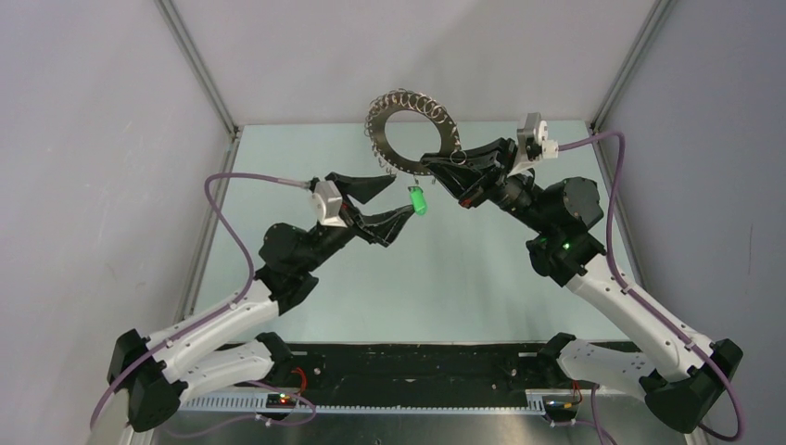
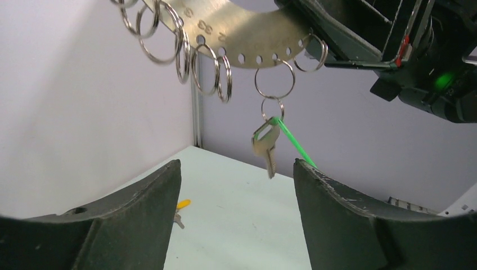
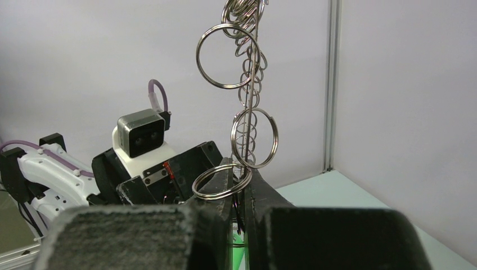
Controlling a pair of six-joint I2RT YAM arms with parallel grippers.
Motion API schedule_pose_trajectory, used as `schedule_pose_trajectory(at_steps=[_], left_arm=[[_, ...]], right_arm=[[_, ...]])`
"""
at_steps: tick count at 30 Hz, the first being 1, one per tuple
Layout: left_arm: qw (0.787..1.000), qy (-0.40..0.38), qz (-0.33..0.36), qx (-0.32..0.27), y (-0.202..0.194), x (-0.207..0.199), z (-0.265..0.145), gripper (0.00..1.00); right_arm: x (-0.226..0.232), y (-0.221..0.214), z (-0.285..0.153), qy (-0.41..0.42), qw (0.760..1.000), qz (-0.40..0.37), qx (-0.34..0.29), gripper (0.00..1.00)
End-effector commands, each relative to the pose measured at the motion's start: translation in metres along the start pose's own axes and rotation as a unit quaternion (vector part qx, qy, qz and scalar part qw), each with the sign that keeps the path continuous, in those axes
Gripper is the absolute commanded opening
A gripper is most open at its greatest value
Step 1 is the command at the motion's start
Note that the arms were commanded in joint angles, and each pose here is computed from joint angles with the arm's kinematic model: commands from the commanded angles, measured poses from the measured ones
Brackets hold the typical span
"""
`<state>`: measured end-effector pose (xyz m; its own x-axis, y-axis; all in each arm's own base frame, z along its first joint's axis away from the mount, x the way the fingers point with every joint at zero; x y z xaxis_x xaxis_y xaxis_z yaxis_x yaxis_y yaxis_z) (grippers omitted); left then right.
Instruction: Remove the keys from the keyring
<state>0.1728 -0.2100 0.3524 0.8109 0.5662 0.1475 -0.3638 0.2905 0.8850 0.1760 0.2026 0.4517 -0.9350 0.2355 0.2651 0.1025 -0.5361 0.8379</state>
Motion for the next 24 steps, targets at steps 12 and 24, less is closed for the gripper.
schedule_pose_trajectory(at_steps=[12,24], left_arm=[[0.997,-0.073,0.015,-0.034,0.014,-0.011,-0.001,0.79],[0.998,-0.043,0.021,-0.033,0.015,-0.005,0.006,0.82]], right_arm=[[0.014,0.027,0.005,0.02,0.998,-0.032,-0.044,0.0],[0.016,0.028,0.003,0.027,0.998,-0.031,-0.042,0.0]])
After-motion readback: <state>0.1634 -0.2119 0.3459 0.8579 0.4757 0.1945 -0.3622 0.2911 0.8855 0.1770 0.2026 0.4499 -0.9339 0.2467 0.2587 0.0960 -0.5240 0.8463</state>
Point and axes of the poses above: each gripper's point midway between its finger pads, its own z axis out along the fingers, its own x axis along the line the jaws close on, y = z × x, the point moved 10 cm from there along -z, back along the fingers, and after that the axes turned 12 degrees about z, right-handed, at the moved point
